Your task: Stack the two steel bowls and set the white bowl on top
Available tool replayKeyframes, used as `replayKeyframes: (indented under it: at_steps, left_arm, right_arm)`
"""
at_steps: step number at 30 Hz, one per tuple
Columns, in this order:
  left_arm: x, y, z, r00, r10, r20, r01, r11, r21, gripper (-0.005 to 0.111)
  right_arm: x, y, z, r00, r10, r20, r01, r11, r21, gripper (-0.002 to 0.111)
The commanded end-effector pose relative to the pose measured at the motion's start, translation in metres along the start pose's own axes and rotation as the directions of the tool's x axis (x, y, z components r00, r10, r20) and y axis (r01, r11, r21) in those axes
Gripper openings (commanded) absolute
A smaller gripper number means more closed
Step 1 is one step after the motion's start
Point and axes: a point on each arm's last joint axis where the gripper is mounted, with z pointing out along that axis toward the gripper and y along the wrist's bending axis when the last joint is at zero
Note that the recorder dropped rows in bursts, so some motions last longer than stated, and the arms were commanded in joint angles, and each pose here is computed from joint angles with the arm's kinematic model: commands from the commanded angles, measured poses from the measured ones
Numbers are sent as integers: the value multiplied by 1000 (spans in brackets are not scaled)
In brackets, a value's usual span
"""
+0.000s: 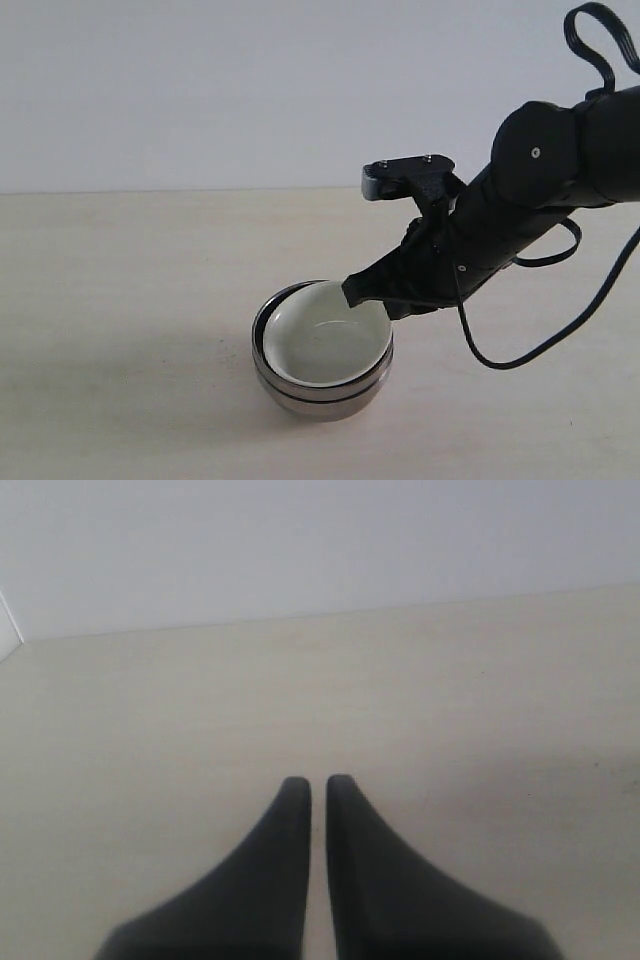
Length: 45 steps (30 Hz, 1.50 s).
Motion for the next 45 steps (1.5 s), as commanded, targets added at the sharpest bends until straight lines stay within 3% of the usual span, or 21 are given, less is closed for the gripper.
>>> replayKeyframes:
  at_steps: [1, 16, 21, 28, 34, 45]
  left_arm:
    - [1, 0, 0, 1000, -22, -1, 22, 1000, 0, 4]
    - [1, 0, 0, 1000, -22, -1, 22, 1000, 0, 4]
    - [1, 0, 0, 1000, -22, -1, 22, 1000, 0, 4]
    - [1, 0, 0, 1000, -22, -1, 22, 1000, 0, 4]
    - [1, 0, 0, 1000, -22, -1, 22, 1000, 0, 4]
    - [1, 0, 0, 1000, -22, -1, 22, 1000, 0, 4]
  right_arm:
    - [3, -1, -1, 1000, 2, 7, -2, 1000, 6, 0]
    - [10, -2, 4, 1000, 24, 11, -24, 1000, 10, 0]
    - [-7, 3, -18, 993, 42, 112, -40, 999, -13, 0]
    - [5, 0, 8, 999, 43, -12, -43, 999, -12, 0]
    - [7, -3, 20, 998, 51, -23, -51, 999, -3, 0]
    - [-6, 10, -21, 991, 71, 110, -65, 996, -61, 0]
